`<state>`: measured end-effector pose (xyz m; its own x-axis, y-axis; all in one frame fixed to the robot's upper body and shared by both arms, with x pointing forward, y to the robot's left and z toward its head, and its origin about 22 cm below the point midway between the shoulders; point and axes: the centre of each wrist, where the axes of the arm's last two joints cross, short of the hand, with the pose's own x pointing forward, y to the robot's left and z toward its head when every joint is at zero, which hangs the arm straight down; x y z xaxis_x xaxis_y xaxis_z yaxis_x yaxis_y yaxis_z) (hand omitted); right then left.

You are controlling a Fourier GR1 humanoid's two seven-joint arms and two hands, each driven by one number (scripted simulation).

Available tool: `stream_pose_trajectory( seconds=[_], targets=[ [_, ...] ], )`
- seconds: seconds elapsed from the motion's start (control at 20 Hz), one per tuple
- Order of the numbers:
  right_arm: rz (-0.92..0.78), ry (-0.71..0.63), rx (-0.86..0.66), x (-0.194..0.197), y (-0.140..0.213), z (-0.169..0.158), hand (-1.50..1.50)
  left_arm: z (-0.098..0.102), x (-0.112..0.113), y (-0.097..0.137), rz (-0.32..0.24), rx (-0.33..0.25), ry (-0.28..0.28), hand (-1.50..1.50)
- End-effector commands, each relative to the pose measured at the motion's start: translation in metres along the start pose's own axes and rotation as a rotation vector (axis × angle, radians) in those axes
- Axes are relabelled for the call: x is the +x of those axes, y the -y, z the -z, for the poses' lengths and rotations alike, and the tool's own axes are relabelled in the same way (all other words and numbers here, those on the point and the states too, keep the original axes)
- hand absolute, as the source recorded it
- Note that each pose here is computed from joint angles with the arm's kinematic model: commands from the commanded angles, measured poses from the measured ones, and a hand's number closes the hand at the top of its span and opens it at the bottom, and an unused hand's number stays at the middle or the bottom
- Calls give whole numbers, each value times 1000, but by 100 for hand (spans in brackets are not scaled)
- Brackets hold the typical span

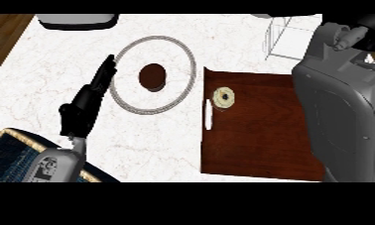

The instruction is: Pick the lemon from the tray and place it in the tiered shelf

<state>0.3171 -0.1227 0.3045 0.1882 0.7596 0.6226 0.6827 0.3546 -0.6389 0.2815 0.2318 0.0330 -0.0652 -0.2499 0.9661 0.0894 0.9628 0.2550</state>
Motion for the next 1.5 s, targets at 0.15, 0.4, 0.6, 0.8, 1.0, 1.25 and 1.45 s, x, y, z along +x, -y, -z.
stream_pose_trajectory(
  seconds=[0.15,0.4,0.6,0.8,1.0,1.25,1.45],
  targets=[
    [-66,-84,-86,-15,15,52,150,1,-19,1,-24,1,-36,0],
    [-79,-65,-129,-19,24,88,150,-3,-18,13,-39,-21,-52,0],
    [-141,-32,-152,-20,5,81,150,2,-10,-8,-1,7,-26,0],
    [-185,-2,-160,-20,18,100,150,6,-9,22,-19,-10,-26,0],
    [-227,-15,-197,-46,-10,114,150,2,0,11,-15,-11,-33,0],
    [-272,104,-183,-67,-30,124,150,-7,-12,9,-28,-9,-34,0],
    [-263,39,-249,-82,-41,146,150,4,-6,16,-22,-22,-24,0]
  ],
)
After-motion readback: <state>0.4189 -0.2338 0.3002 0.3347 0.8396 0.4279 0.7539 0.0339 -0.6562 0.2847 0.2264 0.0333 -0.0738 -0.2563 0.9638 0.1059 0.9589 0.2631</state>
